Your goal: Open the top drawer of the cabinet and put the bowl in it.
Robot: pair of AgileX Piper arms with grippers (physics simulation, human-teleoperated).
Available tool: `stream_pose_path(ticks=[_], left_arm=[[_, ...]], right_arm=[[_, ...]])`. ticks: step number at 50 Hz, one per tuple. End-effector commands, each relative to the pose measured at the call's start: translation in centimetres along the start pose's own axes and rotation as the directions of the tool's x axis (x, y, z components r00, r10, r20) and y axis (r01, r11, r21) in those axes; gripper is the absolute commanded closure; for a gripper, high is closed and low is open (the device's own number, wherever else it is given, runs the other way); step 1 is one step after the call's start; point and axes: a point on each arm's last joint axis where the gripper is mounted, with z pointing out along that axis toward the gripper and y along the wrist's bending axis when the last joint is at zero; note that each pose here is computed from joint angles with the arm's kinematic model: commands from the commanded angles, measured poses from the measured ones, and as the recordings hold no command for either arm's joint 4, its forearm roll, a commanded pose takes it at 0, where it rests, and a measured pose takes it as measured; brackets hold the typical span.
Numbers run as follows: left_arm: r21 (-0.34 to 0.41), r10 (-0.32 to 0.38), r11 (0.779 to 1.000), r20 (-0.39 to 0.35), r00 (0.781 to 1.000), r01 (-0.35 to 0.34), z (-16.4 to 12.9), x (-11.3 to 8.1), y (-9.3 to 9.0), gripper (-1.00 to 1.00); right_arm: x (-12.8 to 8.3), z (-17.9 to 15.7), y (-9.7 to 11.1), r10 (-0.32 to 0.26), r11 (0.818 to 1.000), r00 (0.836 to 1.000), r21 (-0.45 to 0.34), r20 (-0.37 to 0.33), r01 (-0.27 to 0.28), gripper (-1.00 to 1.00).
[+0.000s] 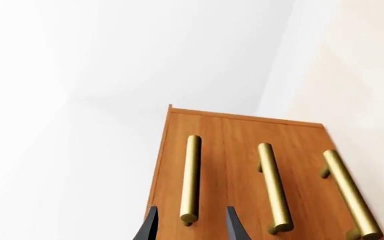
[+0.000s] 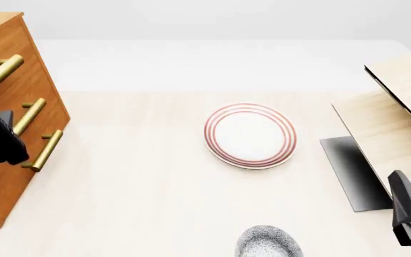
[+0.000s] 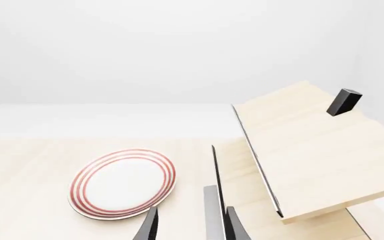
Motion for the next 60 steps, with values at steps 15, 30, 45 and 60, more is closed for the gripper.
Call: stream_pose_path(ticks=[15,30,45,60], left_arm=[[0.005,-0.007,1.000,-0.039,0.999,0.007,1.8,0.8,-0.2,-1.00],[0.011,-0.007,1.000,-0.071,0.997,0.008,3.2,1.7,-0.6,-1.00],[0.008,-0.015,1.000,-0.092,0.996,0.016,4.5,2.3,-0.3,-1.00],[0.008,-0.010,1.000,-0.099,0.995,0.011,4.1,2.4,-0.7,1.00]], right_arm=[[0.1,0.0,0.0,0.000,1.000,1.000,0.000,0.000,0.000,-1.00],[0.1,0.0,0.0,0.000,1.000,1.000,0.000,0.000,0.000,-1.00],[0.1,0.0,0.0,0.000,1.000,1.000,0.000,-0.001,0.000,-1.00],[0.1,0.0,0.0,0.000,1.000,1.000,0.000,-0.001,0.000,-1.00]])
